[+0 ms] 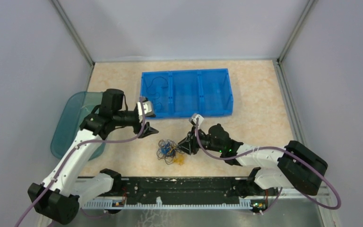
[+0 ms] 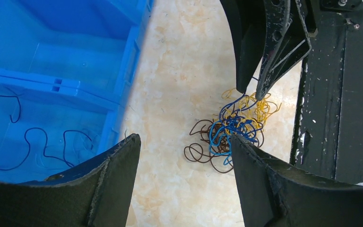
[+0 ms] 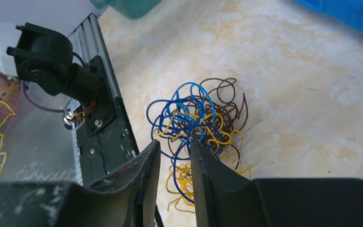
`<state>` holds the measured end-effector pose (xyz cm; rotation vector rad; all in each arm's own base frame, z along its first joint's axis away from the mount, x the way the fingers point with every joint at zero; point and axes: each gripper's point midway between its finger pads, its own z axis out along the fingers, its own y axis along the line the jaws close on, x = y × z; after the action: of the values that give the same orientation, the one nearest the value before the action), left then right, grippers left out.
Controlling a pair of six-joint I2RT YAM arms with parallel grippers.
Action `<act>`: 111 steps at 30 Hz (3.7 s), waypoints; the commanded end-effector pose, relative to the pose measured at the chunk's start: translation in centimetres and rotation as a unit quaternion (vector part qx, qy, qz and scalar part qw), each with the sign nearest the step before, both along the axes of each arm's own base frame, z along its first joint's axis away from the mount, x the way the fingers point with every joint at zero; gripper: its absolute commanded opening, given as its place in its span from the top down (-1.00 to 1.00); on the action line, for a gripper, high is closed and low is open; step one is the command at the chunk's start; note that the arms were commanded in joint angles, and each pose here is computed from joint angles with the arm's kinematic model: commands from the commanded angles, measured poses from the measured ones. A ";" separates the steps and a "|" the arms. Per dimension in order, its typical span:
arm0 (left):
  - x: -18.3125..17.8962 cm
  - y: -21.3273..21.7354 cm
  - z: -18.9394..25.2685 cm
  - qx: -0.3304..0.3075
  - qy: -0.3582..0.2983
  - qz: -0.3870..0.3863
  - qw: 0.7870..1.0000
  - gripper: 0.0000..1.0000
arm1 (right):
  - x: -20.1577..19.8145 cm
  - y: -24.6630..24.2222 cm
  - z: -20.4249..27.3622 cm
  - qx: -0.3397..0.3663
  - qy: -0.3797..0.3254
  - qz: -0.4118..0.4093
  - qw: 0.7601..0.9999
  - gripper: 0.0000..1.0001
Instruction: Untangle the cables
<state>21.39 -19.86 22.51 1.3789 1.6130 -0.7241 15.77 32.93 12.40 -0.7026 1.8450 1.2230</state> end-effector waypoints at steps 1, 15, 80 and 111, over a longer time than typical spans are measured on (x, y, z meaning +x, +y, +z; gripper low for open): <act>-1.1 -0.3 0.7 -0.017 -0.026 -0.030 0.999 -0.53 | 0.5 1.4 3.4 0.035 -0.036 0.024 0.998 0.42; -1.9 -0.7 2.2 -0.042 -0.062 -0.054 0.996 -0.55 | 0.6 0.3 1.1 -0.031 -0.035 0.028 0.998 -0.11; -7.2 -4.0 3.2 -0.122 -0.009 -0.139 0.983 0.34 | -1.8 3.6 22.7 0.235 -0.113 0.119 0.958 1.00; -8.1 -4.5 14.2 -0.194 -0.072 -0.140 0.968 0.99 | -1.3 -2.4 18.1 0.211 -0.167 0.000 0.963 -0.55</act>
<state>14.27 -24.13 34.05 1.3647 1.1593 -0.9775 14.41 30.33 30.71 -0.5784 1.3131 1.3738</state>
